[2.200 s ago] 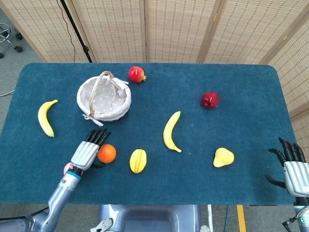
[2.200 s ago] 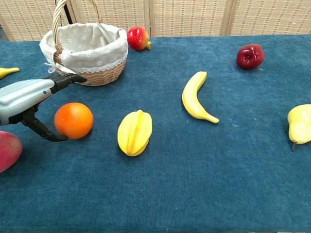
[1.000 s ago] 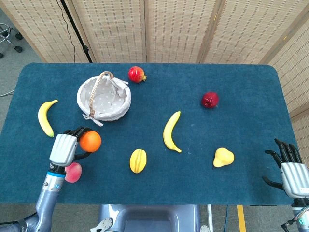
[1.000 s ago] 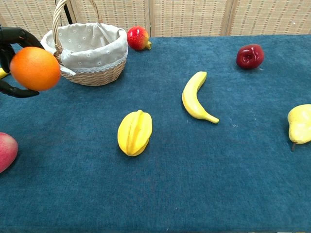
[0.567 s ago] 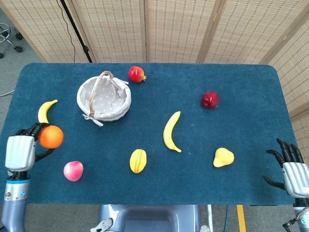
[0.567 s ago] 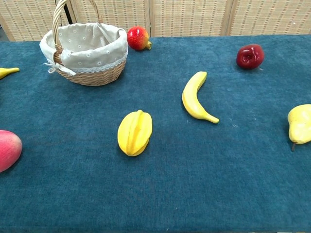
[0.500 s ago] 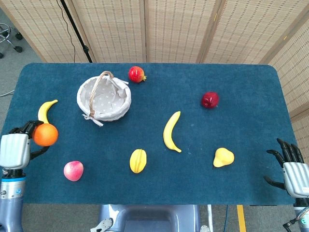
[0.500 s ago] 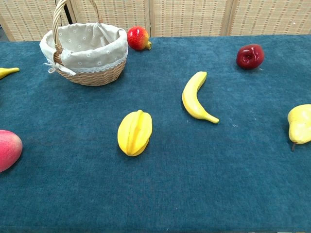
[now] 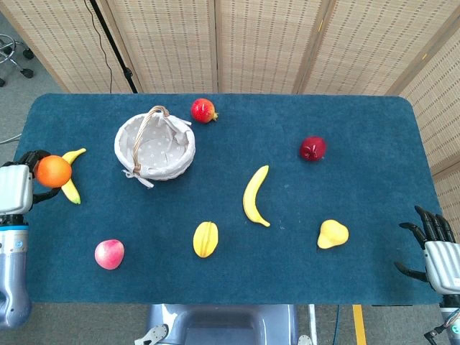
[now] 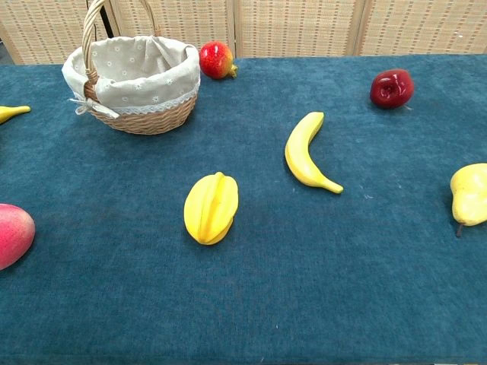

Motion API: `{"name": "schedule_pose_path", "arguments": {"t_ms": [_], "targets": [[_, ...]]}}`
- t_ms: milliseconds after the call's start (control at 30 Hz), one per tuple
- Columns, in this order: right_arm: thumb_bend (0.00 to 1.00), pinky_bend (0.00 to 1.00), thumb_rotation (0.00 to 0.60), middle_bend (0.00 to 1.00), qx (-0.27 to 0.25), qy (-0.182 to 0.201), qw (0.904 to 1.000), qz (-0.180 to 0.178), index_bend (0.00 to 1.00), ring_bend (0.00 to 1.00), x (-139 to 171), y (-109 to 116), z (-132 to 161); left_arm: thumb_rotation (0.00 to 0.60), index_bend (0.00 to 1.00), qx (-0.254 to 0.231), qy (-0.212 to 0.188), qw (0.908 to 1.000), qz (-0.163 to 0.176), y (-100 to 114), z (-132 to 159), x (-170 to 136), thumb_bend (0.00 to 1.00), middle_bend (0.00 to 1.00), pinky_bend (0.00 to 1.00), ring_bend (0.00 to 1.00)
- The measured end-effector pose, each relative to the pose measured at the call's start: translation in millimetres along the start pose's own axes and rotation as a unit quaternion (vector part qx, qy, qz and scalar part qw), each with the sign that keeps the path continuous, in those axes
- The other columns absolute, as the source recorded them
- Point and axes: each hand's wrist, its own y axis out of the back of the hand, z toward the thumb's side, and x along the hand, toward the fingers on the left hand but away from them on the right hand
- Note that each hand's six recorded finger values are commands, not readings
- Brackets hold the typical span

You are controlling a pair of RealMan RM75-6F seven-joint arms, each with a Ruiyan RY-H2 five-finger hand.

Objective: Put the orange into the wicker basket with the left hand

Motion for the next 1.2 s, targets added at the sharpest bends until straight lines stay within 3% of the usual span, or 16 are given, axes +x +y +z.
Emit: {"name": "schedule_pose_path", "arguments": {"t_ms": [500, 967, 1067, 1200], "targets": [[0.0, 0.0, 0.6, 0.03, -0.009, 0.002, 1.0, -0.002, 0.27, 0.04, 2, 3, -1, 0.6, 0.71, -0.019, -0.012, 0.9994, -0.027, -24, 33, 85, 0.31, 0.61, 0.53, 0.58], [0.0, 0.0, 0.6, 0.03, -0.017, 0.005, 0.9998, 0.0, 0.27, 0.04, 3, 4, 0, 0.6, 0.71, -0.047, -0.06, 0.9963, -0.039, -43, 89, 114, 0.31, 0.61, 0.53, 0.57], [0.0, 0.0, 0.6, 0.03, -0.019, 0.006, 0.9998, 0.001, 0.27, 0.04, 3, 4, -1, 0.6, 0.65, -0.052, -0.066, 0.9956, -0.04, -45, 94, 115, 0.25, 0.52, 0.47, 0.49], [0.0, 0.0, 0.6, 0.03, -0.021, 0.004, 0.9998, 0.002, 0.27, 0.04, 3, 4, -2, 0.6, 0.35, -0.069, -0.083, 0.9921, -0.063, -51, 100, 112, 0.07, 0.19, 0.25, 0.24]]}}
